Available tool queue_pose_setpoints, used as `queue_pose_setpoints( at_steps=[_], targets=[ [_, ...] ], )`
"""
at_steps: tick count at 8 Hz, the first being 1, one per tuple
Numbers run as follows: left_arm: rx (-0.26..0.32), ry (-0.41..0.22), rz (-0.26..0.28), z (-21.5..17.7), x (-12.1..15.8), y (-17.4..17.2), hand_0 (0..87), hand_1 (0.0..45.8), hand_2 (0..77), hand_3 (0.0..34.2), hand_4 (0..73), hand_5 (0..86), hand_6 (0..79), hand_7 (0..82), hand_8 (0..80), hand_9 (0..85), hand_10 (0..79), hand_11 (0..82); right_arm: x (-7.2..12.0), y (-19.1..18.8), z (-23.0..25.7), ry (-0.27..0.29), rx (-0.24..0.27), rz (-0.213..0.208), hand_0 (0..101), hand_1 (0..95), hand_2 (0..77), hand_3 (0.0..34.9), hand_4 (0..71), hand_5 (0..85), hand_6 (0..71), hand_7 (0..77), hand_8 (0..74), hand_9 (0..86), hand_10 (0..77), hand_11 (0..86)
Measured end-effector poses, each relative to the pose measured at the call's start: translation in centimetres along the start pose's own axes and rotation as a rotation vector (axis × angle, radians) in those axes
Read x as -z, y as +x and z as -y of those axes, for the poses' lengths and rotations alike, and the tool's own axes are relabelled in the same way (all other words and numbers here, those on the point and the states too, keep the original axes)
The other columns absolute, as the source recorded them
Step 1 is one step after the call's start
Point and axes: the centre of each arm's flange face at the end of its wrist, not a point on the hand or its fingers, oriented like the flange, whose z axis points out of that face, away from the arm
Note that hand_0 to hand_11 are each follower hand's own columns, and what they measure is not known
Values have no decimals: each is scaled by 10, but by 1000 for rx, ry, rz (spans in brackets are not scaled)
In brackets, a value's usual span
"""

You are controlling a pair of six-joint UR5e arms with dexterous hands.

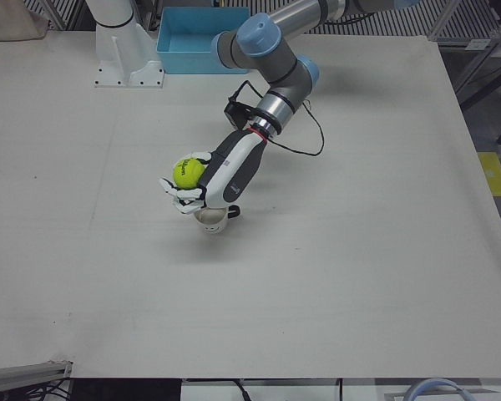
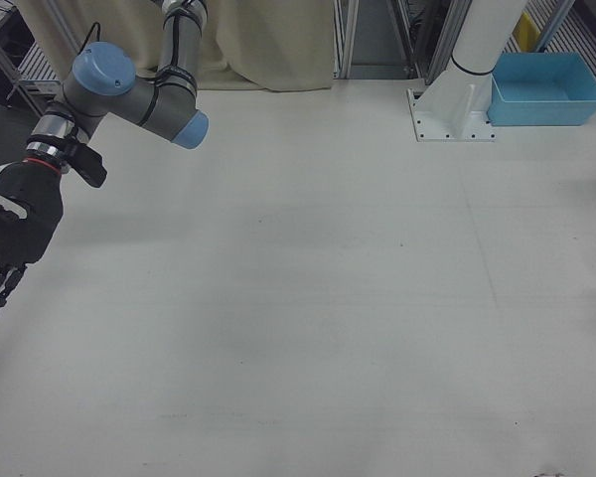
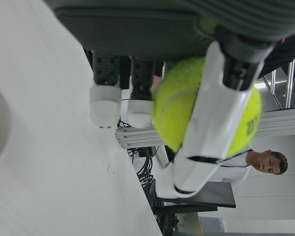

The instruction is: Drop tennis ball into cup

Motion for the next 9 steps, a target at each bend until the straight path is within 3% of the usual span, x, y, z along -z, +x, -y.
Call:
queue_pose_setpoints(
  at_steps=[1,2,3,4,5,6,7,8,9],
  targets=[
    [3,0,2,0,0,-1,797,349,229,103,595,235,355,660,665,349,698,704,0,0,0,0,0,0,0,5,5,0,0,0,0,5,0,0,0,5],
    [5,-16,1,3,0,-3,799,349,235,102,595,235,355,660,654,322,704,704,0,0,0,0,0,0,0,5,5,0,0,0,0,5,0,0,0,5],
    [7,-37,-1,7,1,-4,649,338,235,104,507,153,355,660,589,431,704,704,0,0,0,0,0,0,0,5,5,0,0,0,0,0,0,0,0,5],
    [8,-57,-5,10,3,-5,649,338,235,104,507,153,355,660,589,431,584,704,0,0,0,0,0,0,0,5,5,0,0,0,0,0,0,0,0,5],
    [8,-72,-9,10,5,-5,478,207,262,105,180,49,360,671,365,267,365,502,0,0,0,0,0,0,0,5,5,0,0,0,0,0,0,0,0,5],
    [9,-81,-11,10,5,-5,466,245,267,106,11,38,295,638,235,142,245,398,0,0,0,0,0,0,0,5,5,0,0,0,0,0,0,0,0,5],
    [8,-85,-12,10,6,-5,465,202,267,107,11,44,153,529,65,22,82,273,0,0,0,0,0,0,0,5,5,0,0,0,0,0,0,0,0,5],
    [8,-87,-11,10,6,-5,467,207,267,107,11,44,0,409,0,11,0,104,0,0,0,0,0,0,0,5,5,0,0,0,0,0,0,0,0,5],
    [9,-88,-11,10,6,-5,465,218,267,107,11,44,0,207,0,11,0,0,0,0,0,0,0,0,0,5,5,0,0,0,0,0,0,0,0,5]
  ],
)
